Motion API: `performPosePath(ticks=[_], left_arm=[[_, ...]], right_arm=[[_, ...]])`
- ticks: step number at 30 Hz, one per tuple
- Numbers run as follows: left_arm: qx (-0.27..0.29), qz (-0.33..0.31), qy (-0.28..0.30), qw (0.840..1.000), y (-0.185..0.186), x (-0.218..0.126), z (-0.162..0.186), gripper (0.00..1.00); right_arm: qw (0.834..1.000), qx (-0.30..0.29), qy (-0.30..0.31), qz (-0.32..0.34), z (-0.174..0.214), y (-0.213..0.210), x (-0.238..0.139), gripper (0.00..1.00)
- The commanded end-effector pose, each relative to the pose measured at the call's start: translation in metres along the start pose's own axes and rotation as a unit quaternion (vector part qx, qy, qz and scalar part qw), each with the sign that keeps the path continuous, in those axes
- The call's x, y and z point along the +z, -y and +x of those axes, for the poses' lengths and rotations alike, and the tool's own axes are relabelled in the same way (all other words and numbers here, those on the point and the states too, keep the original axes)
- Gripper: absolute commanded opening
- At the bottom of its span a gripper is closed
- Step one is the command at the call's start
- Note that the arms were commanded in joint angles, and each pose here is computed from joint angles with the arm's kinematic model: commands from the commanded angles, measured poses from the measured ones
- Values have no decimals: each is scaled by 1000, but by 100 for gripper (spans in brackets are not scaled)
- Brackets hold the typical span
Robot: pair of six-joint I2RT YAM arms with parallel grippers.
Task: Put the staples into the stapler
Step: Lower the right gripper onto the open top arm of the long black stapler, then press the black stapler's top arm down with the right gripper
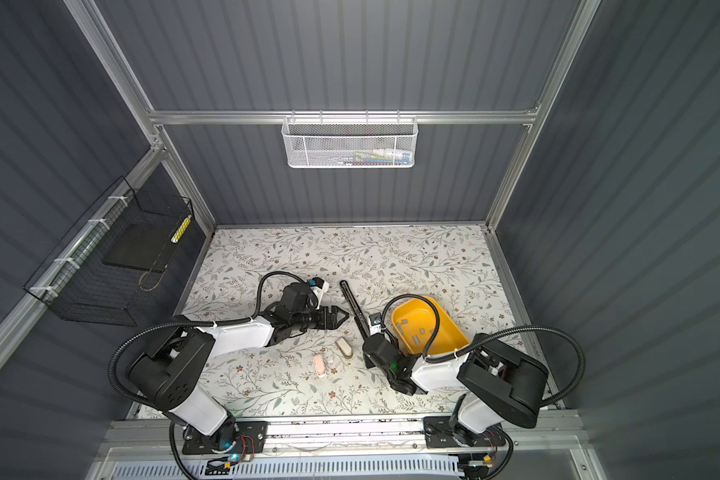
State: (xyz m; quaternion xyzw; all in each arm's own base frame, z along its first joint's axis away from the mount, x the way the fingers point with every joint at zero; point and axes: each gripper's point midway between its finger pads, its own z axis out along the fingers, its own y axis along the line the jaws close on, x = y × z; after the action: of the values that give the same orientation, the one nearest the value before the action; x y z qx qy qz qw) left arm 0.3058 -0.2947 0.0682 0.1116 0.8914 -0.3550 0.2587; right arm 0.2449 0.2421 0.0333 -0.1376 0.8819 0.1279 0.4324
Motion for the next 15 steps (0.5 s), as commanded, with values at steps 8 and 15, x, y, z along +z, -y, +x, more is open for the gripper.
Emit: performPosePath(ticks=[8,15], left_arm=[[-71,59,-14,996,11,51,-17,86],[-89,78,-2,993,-3,89,-32,81]], right_arm=[[997,49,13,-57,-8,-17,-6,11],[996,44,12,-75,-4,-26,-6,8]])
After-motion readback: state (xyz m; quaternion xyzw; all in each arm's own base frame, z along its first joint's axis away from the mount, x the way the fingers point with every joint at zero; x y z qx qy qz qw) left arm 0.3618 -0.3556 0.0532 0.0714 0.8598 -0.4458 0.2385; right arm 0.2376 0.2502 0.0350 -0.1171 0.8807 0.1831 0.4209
